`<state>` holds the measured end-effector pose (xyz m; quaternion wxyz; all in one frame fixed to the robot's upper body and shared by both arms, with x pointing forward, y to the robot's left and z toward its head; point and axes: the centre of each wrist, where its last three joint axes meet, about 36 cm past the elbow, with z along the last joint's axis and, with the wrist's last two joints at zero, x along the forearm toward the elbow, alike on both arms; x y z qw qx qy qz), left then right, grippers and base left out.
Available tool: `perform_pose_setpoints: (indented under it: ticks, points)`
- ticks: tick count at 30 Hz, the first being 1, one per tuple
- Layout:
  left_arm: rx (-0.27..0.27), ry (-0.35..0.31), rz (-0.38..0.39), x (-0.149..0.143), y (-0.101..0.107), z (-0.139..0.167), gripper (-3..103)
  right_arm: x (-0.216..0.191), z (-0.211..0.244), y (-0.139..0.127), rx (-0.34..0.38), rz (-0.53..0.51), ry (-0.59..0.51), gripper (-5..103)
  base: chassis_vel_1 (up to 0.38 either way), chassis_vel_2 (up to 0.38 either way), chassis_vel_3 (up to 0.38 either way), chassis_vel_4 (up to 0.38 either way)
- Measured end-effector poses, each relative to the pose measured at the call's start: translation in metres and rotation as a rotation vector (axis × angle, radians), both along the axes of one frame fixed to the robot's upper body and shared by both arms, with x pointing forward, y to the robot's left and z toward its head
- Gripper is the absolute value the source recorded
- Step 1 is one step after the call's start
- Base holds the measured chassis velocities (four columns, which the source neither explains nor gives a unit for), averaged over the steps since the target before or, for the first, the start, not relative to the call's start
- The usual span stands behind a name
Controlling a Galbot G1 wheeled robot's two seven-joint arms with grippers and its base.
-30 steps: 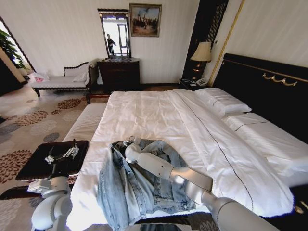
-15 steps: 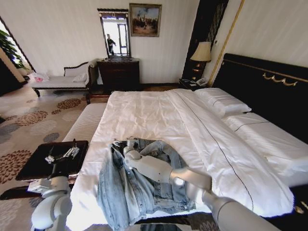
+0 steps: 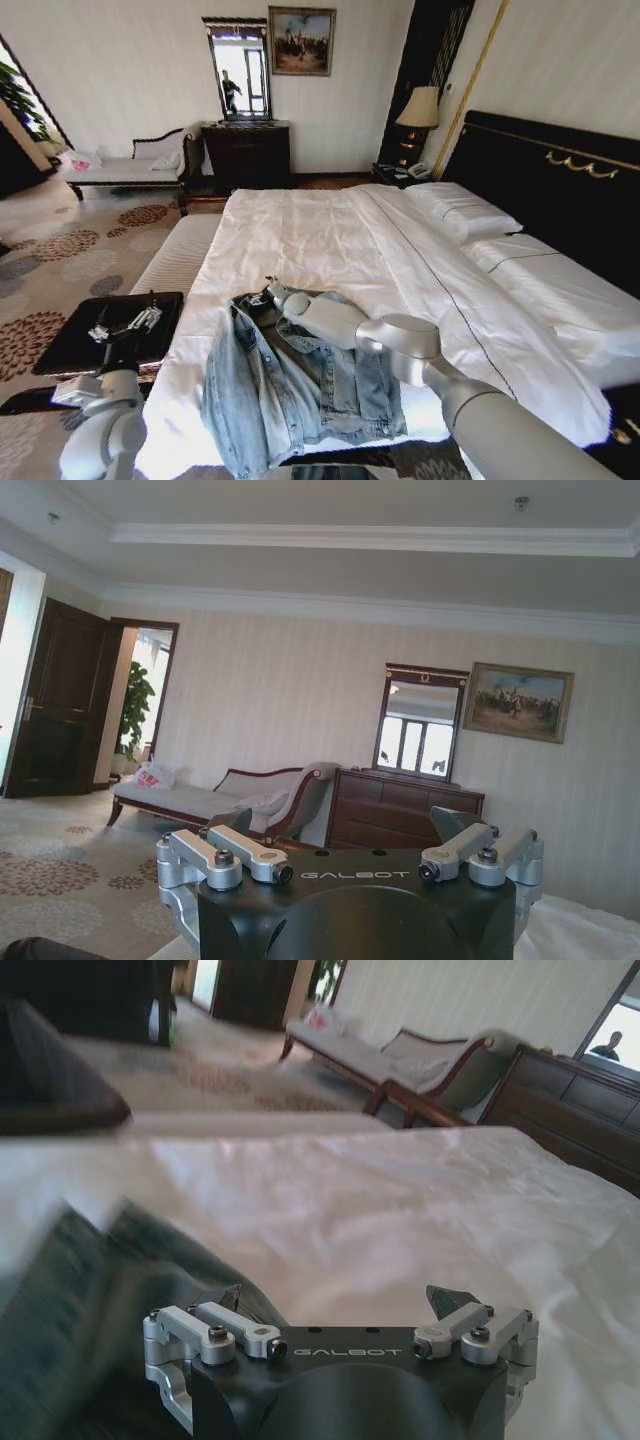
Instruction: Pick up the clothes from the bed and hang them on the clothes hanger.
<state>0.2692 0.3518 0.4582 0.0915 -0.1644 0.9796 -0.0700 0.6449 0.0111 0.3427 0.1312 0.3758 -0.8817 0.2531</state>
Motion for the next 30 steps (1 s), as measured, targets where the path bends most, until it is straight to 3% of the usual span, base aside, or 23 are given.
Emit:
perform_pose_setpoints:
  ticks: [4,8,17,21,30]
  points:
    - [0.001,-0.001,0.001,0.0,0.0,0.0,100,0.011,0.001,-0.013,-0.057,0.003,0.025,100,0.0,0.0,0.0,0.0]
    - [0.002,-0.006,0.011,-0.001,0.004,0.0,100,0.033,-0.004,-0.05,-0.185,0.01,0.086,100,0.0,0.0,0.0,0.0]
    - [-0.002,-0.002,0.016,0.0,0.006,-0.004,100,0.047,-0.016,-0.097,-0.302,0.037,0.065,100,0.0,0.0,0.0,0.0]
    - [-0.002,-0.004,0.014,0.0,0.006,-0.004,100,0.045,-0.023,-0.102,-0.323,0.064,0.045,100,0.0,0.0,0.0,0.0]
    - [-0.003,-0.002,0.015,0.001,0.008,-0.004,100,0.045,-0.013,-0.087,-0.285,0.129,-0.073,100,0.0,0.0,0.0,0.0]
